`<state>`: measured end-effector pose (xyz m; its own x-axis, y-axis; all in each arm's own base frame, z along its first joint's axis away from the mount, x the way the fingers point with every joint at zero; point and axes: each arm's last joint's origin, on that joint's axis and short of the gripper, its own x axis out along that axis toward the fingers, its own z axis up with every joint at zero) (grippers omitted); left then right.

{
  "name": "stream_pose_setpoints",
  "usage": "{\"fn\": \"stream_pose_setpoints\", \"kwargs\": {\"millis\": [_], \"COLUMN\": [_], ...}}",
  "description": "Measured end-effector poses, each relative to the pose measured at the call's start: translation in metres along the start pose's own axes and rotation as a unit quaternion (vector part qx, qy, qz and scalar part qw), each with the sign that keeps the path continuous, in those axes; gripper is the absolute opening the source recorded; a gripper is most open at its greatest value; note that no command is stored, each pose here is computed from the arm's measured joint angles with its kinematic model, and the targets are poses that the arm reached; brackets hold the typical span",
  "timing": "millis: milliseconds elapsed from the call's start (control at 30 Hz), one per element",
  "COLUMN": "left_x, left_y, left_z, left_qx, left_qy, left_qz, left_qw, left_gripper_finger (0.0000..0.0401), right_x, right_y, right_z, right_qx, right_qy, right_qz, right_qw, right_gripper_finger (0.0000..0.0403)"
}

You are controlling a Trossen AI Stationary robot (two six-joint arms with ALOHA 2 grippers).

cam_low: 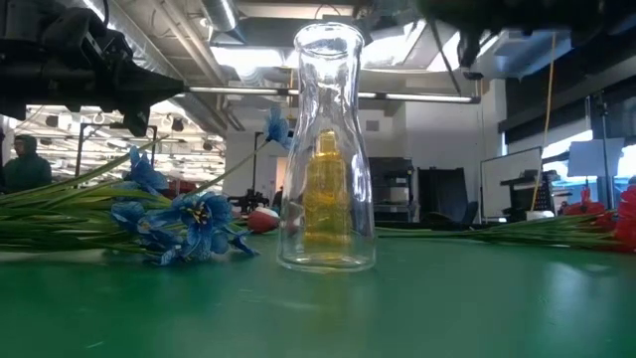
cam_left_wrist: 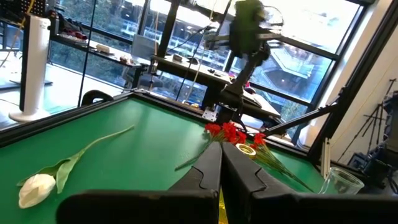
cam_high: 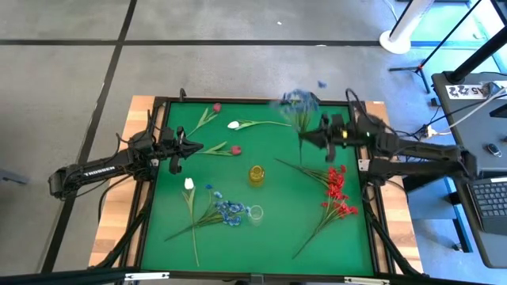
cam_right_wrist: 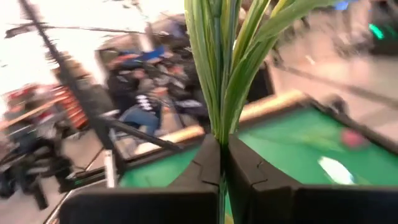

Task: Sort flowers into vase by color
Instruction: Put the top blue flowers into the yellow flower vase

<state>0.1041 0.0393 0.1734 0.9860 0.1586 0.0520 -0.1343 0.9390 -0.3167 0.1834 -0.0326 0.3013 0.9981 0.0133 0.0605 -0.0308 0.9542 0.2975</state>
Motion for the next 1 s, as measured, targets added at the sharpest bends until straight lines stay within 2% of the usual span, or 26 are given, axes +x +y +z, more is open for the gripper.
{"fn": "stream_pose_setpoints", "kwargs": {"millis": [167, 300, 533, 767, 1000], "left_x": [0.0, 0.0, 0.0, 0.0, 0.0], "left_y": [0.0, 0.0, 0.0, 0.0, 0.0], "left_z": [0.0, 0.0, 0.0, 0.0, 0.0], "left_qx": [0.0, 0.0, 0.0, 0.0, 0.0], "left_qy": [0.0, 0.0, 0.0, 0.0, 0.0], "left_qz": [0.0, 0.0, 0.0, 0.0, 0.0], "left_qw": [1.0, 1.0, 1.0, 1.0, 1.0], "left_gripper_finger": [0.0, 0.0, 0.0, 0.0, 0.0], "right_x": [0.021, 0.04, 0.076, 0.097, 0.106], "right_y": [0.036, 0.051, 0.046, 0.04, 0.043], "right_z": [-0.012, -0.023, -0.055, -0.08, -0.074], "right_qx": [-0.07, -0.11, -0.13, -0.13, -0.161], "right_qy": [-0.04, -0.073, -0.088, -0.116, -0.142], "right_qz": [0.015, 0.026, 0.022, 0.026, 0.02], "right_qw": [0.997, 0.991, 0.987, 0.984, 0.977], "right_gripper_finger": [0.0003, 0.0003, 0.0002, 0.0002, 0.0002]}}
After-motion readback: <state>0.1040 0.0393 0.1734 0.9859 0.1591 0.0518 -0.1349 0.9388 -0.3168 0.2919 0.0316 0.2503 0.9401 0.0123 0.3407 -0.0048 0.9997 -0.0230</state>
